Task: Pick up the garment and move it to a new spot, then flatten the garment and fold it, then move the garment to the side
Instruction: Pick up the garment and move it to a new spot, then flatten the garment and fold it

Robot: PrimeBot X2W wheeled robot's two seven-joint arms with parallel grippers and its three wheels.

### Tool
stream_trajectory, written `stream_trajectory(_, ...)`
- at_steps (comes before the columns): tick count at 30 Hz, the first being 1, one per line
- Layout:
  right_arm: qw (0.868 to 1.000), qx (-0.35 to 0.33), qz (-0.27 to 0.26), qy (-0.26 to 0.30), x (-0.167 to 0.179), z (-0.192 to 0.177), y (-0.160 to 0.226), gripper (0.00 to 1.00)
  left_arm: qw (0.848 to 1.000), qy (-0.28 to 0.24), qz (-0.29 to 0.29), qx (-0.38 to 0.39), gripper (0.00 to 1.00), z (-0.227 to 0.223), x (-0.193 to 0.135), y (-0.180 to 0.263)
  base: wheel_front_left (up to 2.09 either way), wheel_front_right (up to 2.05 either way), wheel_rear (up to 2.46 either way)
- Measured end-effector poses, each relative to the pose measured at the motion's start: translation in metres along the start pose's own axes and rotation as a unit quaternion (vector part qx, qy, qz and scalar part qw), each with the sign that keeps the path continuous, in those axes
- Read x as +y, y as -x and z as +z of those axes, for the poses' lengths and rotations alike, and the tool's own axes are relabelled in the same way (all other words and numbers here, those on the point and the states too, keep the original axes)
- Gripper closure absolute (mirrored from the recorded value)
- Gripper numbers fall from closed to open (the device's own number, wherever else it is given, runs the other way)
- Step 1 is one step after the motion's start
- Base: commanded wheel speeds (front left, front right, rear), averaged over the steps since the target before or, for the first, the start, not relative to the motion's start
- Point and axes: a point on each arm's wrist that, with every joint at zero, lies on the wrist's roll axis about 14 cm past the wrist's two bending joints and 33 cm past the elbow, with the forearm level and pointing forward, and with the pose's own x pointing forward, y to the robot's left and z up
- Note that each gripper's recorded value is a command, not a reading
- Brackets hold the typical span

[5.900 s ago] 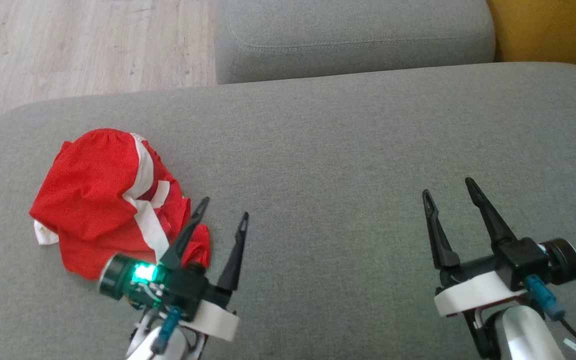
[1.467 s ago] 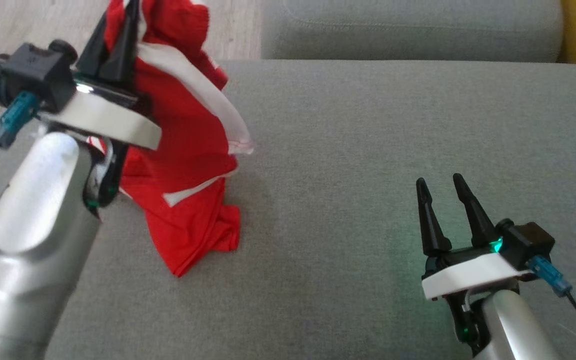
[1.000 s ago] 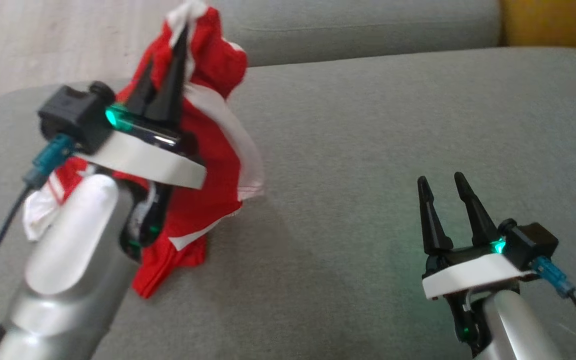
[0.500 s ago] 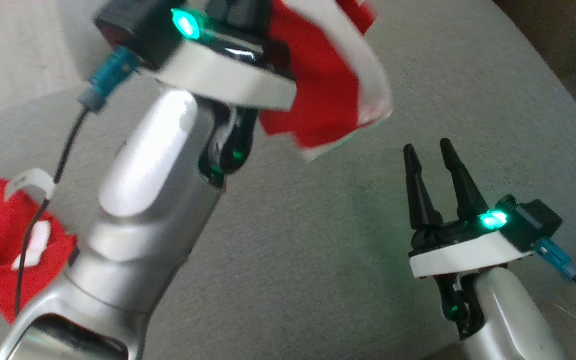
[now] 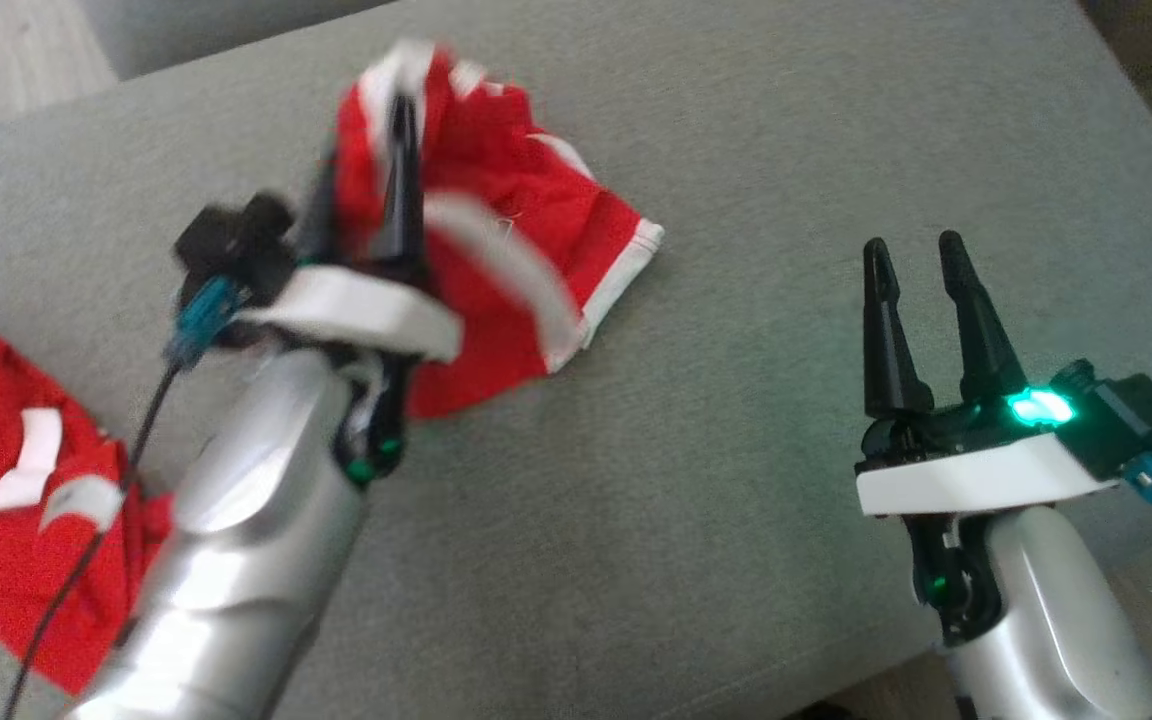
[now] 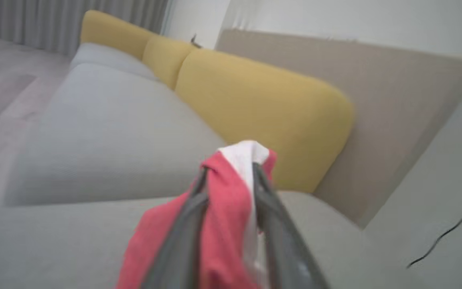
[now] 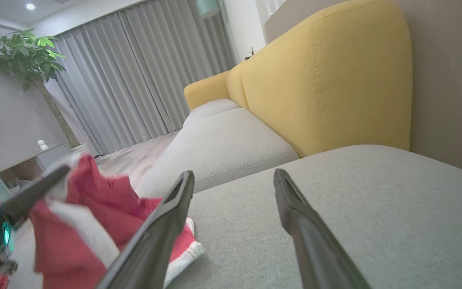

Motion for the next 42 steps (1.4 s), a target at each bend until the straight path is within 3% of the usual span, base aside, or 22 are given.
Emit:
stream_trajectory(5,1.0,0.011,0.019,0.001,0.011,-0.011,-0.012,0.0,0.997,-0.045,0.067,0.005,0.0,0.001,0.06,0.02,0.0,0.0,0.0)
stream_trajectory(10,0.998,0.018,0.059,0.011,0.036,-0.02,-0.023,0.0,0.988,-0.122,0.077,-0.059,0.0,0.055,0.074,0.053,0.0,0.0,0.0)
stream_trajectory(17,0.996,0.014,0.091,0.021,0.058,-0.018,-0.023,0.0,0.973,-0.194,0.112,-0.046,0.0,0.058,0.087,0.124,0.0,0.0,0.0)
stream_trajectory(23,0.994,0.033,0.106,0.025,0.068,-0.03,-0.011,0.0,0.965,-0.201,0.17,-0.02,0.0,0.042,0.1,0.187,0.0,0.0,0.0)
stream_trajectory(30,0.99,0.05,0.132,0.02,0.087,-0.04,0.0,0.0,0.957,-0.155,0.244,-0.005,0.0,0.016,0.099,0.252,0.0,0.0,0.0)
stream_trajectory(37,0.987,0.059,0.151,0.021,0.1,-0.047,-0.001,0.0,0.95,-0.173,0.258,-0.027,0.0,0.032,0.1,0.257,0.0,0.0,0.0)
stream_trajectory(42,0.978,0.106,0.17,0.059,0.105,-0.08,0.006,0.0,0.949,-0.176,0.256,-0.043,0.0,0.044,0.103,0.247,0.0,0.0,0.0)
